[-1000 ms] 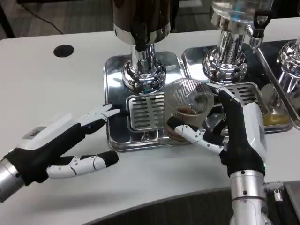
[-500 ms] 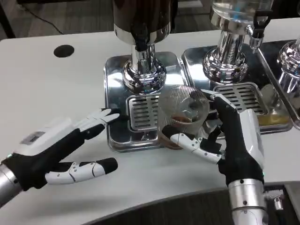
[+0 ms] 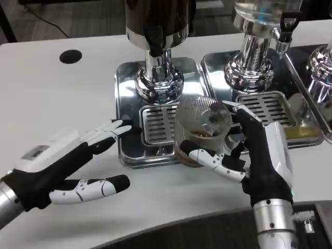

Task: Grasp the cup under the faucet to collect the drink, then remove the cup.

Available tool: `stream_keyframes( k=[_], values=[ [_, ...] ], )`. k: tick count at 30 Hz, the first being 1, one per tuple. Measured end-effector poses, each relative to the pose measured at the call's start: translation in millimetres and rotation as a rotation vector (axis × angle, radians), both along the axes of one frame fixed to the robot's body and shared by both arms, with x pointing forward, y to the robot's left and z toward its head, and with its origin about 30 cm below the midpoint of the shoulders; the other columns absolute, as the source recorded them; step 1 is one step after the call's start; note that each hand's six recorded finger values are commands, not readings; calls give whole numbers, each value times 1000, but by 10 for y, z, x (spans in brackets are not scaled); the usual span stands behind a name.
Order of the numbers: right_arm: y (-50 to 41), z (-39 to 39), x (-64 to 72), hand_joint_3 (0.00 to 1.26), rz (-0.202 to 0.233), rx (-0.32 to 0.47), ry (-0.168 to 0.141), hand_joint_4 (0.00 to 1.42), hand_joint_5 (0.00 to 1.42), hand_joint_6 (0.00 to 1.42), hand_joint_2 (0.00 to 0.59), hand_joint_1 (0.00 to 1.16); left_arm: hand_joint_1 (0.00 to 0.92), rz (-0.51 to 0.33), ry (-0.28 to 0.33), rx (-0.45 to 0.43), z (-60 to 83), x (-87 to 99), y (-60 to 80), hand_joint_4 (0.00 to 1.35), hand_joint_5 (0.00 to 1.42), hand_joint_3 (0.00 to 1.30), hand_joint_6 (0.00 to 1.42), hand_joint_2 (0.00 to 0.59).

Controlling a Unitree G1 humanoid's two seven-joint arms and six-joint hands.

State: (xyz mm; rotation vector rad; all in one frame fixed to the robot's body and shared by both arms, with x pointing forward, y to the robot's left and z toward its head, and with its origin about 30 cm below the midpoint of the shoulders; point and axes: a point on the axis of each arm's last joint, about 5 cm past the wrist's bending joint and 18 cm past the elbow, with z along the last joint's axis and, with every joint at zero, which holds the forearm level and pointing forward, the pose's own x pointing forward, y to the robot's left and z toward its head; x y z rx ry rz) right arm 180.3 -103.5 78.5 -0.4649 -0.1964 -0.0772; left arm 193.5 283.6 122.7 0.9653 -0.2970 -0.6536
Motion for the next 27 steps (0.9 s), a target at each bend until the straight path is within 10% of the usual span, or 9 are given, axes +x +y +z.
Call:
stream_keyframes(
  k=[27],
  values=[
    [-11,-2,0,529,8,-7,4,588,829,1161,200,754,0,8,6,0,-3,2,2,0,0,121,77,142]
  ],
)
